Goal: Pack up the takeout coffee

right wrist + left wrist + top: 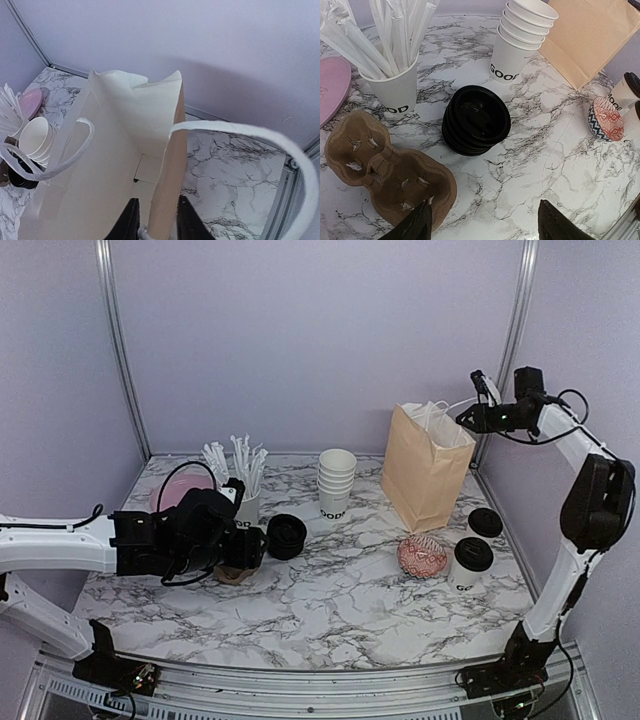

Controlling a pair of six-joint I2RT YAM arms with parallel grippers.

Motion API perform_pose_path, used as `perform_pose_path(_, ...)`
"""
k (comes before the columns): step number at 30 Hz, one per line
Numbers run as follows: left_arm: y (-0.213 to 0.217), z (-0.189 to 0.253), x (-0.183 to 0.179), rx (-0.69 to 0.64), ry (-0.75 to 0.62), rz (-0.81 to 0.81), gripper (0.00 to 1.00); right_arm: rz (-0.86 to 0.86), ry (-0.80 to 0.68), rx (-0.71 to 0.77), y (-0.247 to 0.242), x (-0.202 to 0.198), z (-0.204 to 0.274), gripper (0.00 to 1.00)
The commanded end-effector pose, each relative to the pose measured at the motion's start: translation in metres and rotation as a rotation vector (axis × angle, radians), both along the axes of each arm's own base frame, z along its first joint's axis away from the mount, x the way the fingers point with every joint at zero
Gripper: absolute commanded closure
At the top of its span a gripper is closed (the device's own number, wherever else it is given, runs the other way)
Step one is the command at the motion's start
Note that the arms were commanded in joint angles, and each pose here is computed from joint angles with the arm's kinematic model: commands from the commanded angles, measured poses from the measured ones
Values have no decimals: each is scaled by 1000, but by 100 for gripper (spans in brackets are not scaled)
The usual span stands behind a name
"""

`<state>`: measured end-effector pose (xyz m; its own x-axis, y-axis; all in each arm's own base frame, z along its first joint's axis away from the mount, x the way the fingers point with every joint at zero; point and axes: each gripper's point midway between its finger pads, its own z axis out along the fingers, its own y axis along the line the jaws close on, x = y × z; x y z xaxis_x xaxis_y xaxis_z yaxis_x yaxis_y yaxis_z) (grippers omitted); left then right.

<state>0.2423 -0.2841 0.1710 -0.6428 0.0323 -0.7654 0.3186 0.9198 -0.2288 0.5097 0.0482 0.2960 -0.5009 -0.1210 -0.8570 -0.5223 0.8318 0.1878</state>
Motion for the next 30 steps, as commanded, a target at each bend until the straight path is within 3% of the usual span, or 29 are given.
perform_pose_path(1,2,16,3,-16,-26,2,27,4,-14,-1,6,8,12,85)
perform_pose_path(5,5,18,2,-22,-31,6,27,11,-12,1,9,9,14,100)
perform_pose_path(18,9,38,2,-67,-66,20,27,156,-221,109,48,-40,116,100)
perform_pose_path(30,2,80,4,-167,-129,-1,28,381,-344,173,128,-145,172,100)
